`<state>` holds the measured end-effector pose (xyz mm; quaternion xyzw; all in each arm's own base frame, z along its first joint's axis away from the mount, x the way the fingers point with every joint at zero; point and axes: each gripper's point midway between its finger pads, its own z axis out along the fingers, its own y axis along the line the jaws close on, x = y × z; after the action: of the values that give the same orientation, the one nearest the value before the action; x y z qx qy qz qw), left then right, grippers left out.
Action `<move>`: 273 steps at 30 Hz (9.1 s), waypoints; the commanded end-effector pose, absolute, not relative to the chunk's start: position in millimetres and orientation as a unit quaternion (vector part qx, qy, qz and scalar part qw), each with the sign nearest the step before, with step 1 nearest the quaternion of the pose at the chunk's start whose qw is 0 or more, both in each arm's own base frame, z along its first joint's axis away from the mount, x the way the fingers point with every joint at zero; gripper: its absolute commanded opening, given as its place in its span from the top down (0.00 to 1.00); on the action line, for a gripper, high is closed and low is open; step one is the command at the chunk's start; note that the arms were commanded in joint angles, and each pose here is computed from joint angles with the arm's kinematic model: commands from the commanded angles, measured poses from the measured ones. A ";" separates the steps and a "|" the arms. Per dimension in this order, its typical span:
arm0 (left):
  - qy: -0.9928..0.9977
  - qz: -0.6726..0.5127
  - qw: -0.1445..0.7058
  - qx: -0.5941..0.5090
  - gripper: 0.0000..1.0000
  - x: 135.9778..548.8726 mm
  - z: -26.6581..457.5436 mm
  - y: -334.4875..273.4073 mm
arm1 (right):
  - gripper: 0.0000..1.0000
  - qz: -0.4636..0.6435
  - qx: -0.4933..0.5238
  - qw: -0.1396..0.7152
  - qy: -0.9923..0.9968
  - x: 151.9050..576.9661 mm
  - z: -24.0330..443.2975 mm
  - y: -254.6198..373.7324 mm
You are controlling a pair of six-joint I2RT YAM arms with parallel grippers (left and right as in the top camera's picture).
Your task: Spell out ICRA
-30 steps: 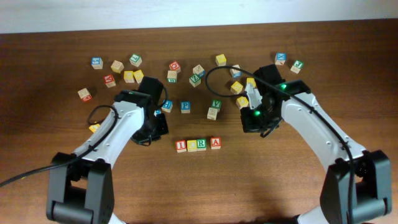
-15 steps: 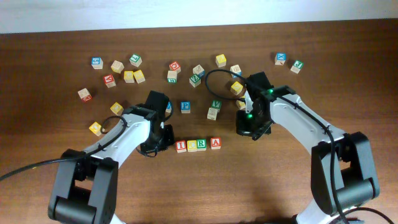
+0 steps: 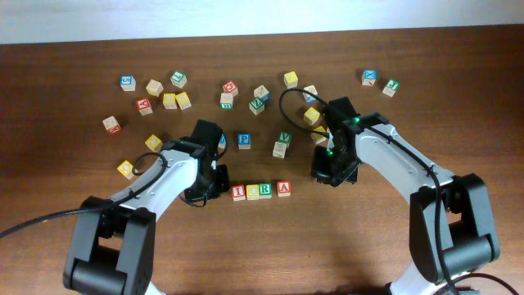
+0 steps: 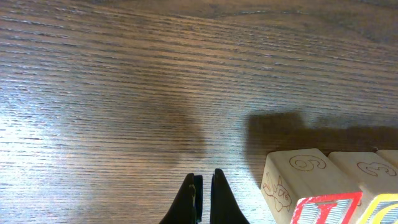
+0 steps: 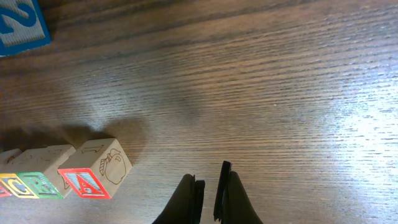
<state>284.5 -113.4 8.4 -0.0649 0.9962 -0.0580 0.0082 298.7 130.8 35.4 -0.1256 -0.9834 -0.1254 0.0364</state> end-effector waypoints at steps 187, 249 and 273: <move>0.967 -0.070 0.217 -0.117 0.01 223.2 207.8 -36.7 | 0.02 -0.118 -0.115 -0.180 -0.970 166.2 226.9 86.2; 0.967 -0.070 0.217 -0.117 0.01 223.2 207.8 -36.7 | 0.02 -0.133 -0.081 -0.555 -0.817 205.4 209.9 25.8; 0.967 -0.070 0.217 -0.117 0.01 223.2 207.8 -36.7 | 0.02 -0.124 0.007 -0.715 -0.688 240.9 197.9 33.1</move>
<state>222.1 -38.9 204.5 -0.1205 0.9673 -0.0736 0.2105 239.8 31.9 202.8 -0.0101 -0.6929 -0.1333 -0.7085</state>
